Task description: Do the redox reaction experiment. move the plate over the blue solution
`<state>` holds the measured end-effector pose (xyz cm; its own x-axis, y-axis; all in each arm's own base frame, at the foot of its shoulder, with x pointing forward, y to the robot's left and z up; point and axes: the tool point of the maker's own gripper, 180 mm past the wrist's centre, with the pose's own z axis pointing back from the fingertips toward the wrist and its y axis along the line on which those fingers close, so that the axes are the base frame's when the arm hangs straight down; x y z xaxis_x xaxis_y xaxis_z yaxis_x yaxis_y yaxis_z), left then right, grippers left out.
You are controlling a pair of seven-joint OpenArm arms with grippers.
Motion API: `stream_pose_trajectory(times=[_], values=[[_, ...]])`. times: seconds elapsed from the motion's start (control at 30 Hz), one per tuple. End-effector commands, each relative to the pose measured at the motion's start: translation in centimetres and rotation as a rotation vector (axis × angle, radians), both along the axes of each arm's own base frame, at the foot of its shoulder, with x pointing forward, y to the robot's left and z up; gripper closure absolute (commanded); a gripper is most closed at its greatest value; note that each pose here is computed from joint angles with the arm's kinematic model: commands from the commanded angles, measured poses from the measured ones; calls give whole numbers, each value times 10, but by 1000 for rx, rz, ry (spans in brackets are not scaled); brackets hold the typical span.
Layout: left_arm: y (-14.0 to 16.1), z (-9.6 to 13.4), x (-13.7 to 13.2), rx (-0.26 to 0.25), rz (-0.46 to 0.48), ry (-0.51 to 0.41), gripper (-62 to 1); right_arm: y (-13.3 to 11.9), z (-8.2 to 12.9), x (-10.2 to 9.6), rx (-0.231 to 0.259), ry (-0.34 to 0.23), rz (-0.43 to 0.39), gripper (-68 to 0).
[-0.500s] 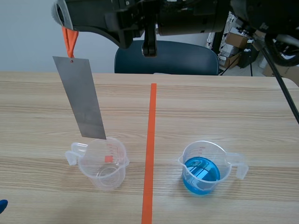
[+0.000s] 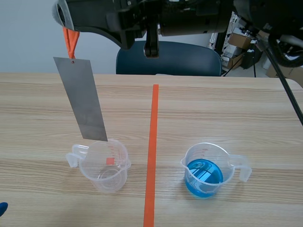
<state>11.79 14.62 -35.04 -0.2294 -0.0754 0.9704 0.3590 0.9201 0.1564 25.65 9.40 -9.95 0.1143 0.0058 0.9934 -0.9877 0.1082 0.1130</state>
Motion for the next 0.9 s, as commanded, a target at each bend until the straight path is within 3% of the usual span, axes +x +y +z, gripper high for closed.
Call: stream_pose_trajectory(times=[0.0,0.87], values=[[0,8,-5,-15,-1,-37,-623,0,15,0,41,-22,3,-4],[0,2,-2,-4,4,-10,-623,0,17,0,43,-24,4,-4]])
